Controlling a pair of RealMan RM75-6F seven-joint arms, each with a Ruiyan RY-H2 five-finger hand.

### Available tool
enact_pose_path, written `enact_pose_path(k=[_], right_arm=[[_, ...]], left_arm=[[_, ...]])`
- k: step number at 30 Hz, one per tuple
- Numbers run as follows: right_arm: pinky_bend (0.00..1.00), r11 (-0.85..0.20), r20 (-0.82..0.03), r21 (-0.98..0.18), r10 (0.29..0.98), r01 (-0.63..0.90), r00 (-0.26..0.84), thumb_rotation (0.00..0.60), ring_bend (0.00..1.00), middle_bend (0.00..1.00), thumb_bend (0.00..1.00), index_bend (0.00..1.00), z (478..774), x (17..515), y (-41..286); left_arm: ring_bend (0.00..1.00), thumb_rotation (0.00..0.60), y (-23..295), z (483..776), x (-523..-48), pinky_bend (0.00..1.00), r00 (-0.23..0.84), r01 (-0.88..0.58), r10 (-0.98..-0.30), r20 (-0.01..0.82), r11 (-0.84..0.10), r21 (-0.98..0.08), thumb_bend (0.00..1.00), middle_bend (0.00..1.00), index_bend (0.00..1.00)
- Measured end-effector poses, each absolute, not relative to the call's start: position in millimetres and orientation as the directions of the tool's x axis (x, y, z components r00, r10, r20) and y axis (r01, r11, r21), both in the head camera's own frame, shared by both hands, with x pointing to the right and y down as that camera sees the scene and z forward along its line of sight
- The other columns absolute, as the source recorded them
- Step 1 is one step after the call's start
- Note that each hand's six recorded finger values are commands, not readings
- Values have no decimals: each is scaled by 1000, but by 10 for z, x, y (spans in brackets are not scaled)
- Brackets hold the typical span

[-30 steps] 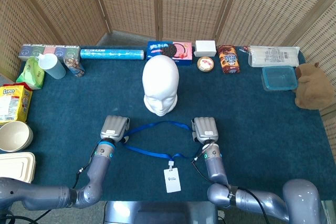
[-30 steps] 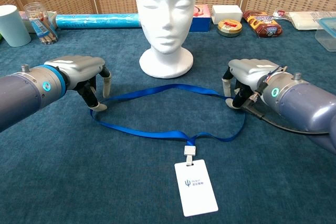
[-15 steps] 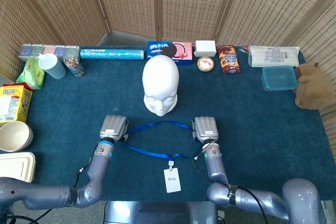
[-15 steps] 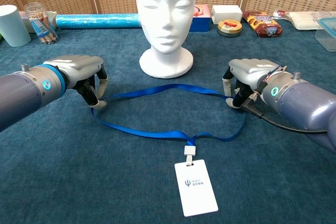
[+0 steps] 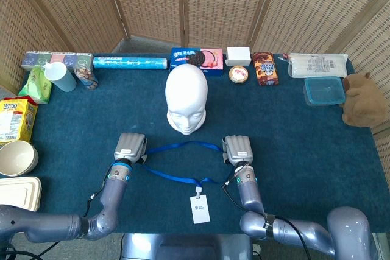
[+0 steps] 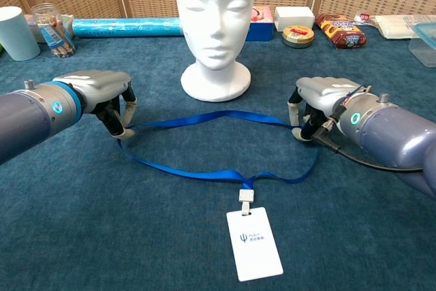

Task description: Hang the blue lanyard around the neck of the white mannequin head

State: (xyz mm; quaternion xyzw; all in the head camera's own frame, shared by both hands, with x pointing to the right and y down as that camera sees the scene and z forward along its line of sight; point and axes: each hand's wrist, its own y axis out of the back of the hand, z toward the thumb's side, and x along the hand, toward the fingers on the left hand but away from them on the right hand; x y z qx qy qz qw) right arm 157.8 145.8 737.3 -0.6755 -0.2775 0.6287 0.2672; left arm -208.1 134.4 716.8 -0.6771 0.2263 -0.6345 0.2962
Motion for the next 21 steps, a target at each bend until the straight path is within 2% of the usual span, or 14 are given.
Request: enact_pose_path(k=[6, 17, 21], right_arm=[[1000, -706, -704, -707, 708, 40, 54, 600, 1000, 965, 490, 611, 7372, 1584, 1462], [1000, -707, -705, -705, 707, 48, 54, 600, 1000, 966, 495, 611, 7370, 1591, 1464], [1000, -707, -705, -706, 707, 48, 53, 600, 1000, 967, 496, 612, 7372, 1596, 1459]], left_arm=[[1000, 576, 1307, 7125, -2089, 1000, 88, 53, -692, 717, -715, -697, 201, 1000, 698], [1000, 578, 1282, 7117, -2125, 1000, 73, 86, -701, 710, -705, -704, 226, 1000, 694], [1000, 579, 1282, 7114, -2126, 1000, 72, 94, -697, 714, -708, -700, 267, 1000, 619]])
